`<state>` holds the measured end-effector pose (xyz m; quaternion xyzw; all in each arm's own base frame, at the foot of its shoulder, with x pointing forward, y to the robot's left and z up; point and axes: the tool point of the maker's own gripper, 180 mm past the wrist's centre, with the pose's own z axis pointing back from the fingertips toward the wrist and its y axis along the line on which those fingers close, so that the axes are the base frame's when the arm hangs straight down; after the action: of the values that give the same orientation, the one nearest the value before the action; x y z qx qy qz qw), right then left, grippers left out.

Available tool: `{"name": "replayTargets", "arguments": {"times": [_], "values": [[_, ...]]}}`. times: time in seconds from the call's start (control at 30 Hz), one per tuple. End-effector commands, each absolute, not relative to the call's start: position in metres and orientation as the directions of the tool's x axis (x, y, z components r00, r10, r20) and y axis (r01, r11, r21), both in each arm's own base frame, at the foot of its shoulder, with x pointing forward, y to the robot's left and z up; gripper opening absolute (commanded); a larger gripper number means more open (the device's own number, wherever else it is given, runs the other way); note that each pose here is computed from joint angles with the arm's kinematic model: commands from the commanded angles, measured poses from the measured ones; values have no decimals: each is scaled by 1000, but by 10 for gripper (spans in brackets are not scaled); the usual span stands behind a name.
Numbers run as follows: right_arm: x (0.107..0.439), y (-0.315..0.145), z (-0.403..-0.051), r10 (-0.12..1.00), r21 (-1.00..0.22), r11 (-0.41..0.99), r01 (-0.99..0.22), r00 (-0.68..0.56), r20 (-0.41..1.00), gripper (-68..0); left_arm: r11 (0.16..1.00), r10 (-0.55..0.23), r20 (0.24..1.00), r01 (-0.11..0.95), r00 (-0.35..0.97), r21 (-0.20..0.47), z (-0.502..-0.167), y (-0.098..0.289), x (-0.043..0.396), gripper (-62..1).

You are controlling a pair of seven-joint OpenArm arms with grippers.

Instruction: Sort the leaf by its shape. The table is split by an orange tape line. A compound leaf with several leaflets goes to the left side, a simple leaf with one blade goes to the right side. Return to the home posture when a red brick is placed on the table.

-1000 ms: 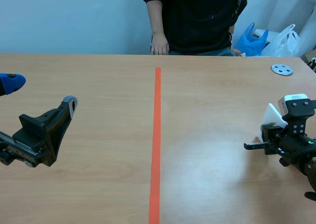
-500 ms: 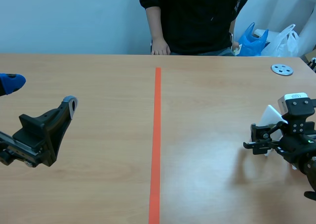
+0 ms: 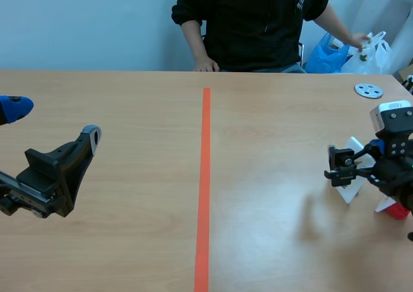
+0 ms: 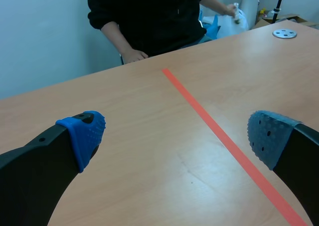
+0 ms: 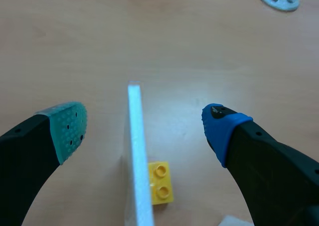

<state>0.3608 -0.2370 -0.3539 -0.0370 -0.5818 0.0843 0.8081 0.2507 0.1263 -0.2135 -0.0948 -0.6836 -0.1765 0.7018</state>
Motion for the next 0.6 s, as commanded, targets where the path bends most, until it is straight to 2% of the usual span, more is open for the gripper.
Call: {"name": "replayTargets", "arguments": {"times": [0.0,0.27,0.57], "values": [[377,-241,-321,205,-189,978,-91,231,951,-200,921,-101,995,377,-25,103,-205,124,251,4],[378,-229,-268,271,-256,958,-128,123,955,-200,921,-101,995,377,-25,103,-205,124,251,4],[340,-195,-214,336,-329,920,-211,-3,942,-200,921,-101,995,376,-25,103,-205,124,251,4]]}}
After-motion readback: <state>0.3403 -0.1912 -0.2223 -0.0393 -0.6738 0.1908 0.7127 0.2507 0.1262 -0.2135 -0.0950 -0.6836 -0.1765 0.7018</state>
